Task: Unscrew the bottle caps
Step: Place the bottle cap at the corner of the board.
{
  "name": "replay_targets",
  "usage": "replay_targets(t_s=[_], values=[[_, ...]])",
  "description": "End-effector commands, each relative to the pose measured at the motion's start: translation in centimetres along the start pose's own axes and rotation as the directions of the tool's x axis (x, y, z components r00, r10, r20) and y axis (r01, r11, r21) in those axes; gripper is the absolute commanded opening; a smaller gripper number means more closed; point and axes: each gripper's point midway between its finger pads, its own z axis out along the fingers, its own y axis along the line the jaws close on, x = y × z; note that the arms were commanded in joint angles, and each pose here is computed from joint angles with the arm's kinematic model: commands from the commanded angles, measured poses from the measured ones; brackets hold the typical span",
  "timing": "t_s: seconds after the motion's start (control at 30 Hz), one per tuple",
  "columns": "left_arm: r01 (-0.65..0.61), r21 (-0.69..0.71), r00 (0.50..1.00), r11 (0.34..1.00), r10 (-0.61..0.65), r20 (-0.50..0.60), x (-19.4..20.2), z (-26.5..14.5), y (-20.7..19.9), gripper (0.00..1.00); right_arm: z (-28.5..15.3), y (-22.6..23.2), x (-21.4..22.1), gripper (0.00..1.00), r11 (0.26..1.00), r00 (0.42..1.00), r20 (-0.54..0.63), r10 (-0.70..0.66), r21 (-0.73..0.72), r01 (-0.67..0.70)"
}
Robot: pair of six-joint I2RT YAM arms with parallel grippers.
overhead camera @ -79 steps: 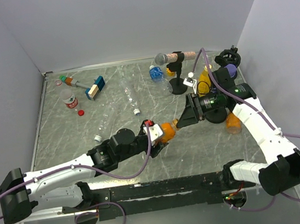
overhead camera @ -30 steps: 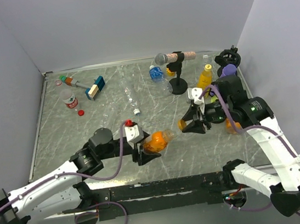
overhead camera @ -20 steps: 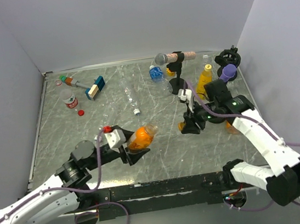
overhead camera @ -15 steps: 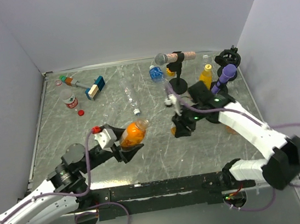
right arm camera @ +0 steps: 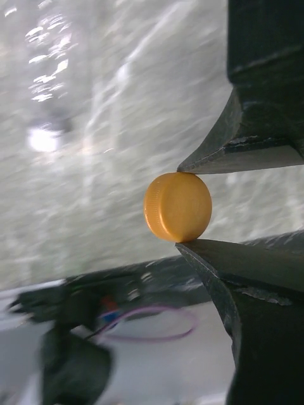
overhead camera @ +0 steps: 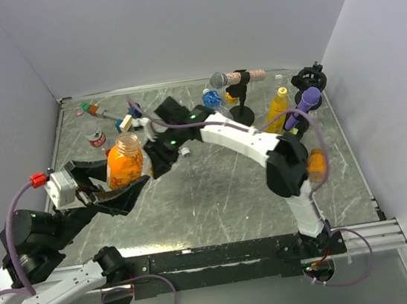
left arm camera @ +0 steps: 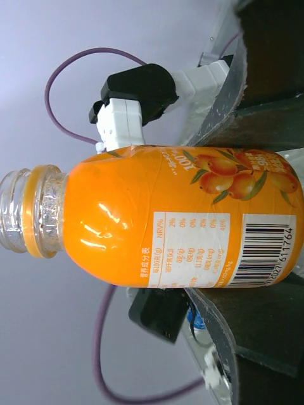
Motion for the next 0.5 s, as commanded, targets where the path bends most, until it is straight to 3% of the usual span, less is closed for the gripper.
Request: replay_targets(t_s=[0.0, 0.2, 0.47], values=[[0.008, -0.053, 0.998, 0.999, -0.011, -0.056, 1.0, -0.4, 0.9, 0.12, 3.4, 1.8, -5.2, 0.13, 0.981, 0.978, 0.093, 0.187, -0.076, -0.181], [0.005, -0.069, 0.997, 0.998, -0.010, -0.079, 1.5, 0.0, 1.2, 0.12, 7.5, 0.9, -10.0, 0.12, 0.947, 0.913, 0.251, 0.321, -0.067, -0.314], [0.024, -0.095, 0.995, 0.995, -0.033, -0.093, 2.4, 0.2, 1.5, 0.12, 11.0, -4.6, -13.9, 0.15, 0.894, 0.813, 0.485, 0.321, 0.129, -0.430]])
